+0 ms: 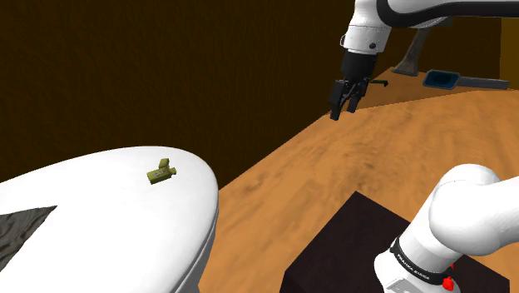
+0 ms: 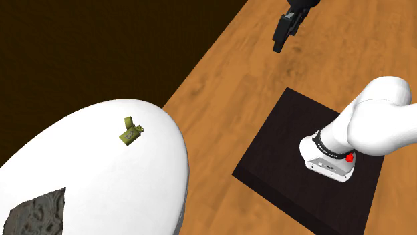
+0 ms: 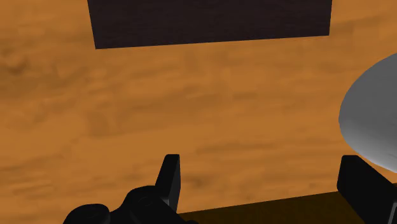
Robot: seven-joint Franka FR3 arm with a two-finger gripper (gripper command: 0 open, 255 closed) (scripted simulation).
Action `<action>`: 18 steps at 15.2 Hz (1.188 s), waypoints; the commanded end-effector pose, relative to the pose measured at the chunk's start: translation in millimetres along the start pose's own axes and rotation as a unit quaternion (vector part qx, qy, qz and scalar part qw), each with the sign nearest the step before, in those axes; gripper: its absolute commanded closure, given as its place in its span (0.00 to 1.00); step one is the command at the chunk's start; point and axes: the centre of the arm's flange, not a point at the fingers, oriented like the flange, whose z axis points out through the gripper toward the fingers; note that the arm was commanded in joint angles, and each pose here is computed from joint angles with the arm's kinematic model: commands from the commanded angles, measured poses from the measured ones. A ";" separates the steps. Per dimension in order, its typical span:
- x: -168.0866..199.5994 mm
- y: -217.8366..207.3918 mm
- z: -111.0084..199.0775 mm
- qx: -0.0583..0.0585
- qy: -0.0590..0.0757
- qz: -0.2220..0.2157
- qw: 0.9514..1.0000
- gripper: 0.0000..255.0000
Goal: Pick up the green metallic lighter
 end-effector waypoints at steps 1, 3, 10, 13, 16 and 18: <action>0.0 0.0 0.0 0.000 0.000 0.000 1.000 0.00; 10.3 -24.3 3.6 -0.001 0.000 0.001 1.000 0.00; 46.6 -109.0 16.3 -0.003 0.000 0.004 1.000 0.00; 62.3 -145.2 21.8 -0.004 0.000 0.006 1.000 0.00; 78.2 -181.4 27.5 -0.005 0.000 0.007 1.000 0.00; 88.8 -205.5 31.3 -0.006 0.000 0.008 1.000 0.00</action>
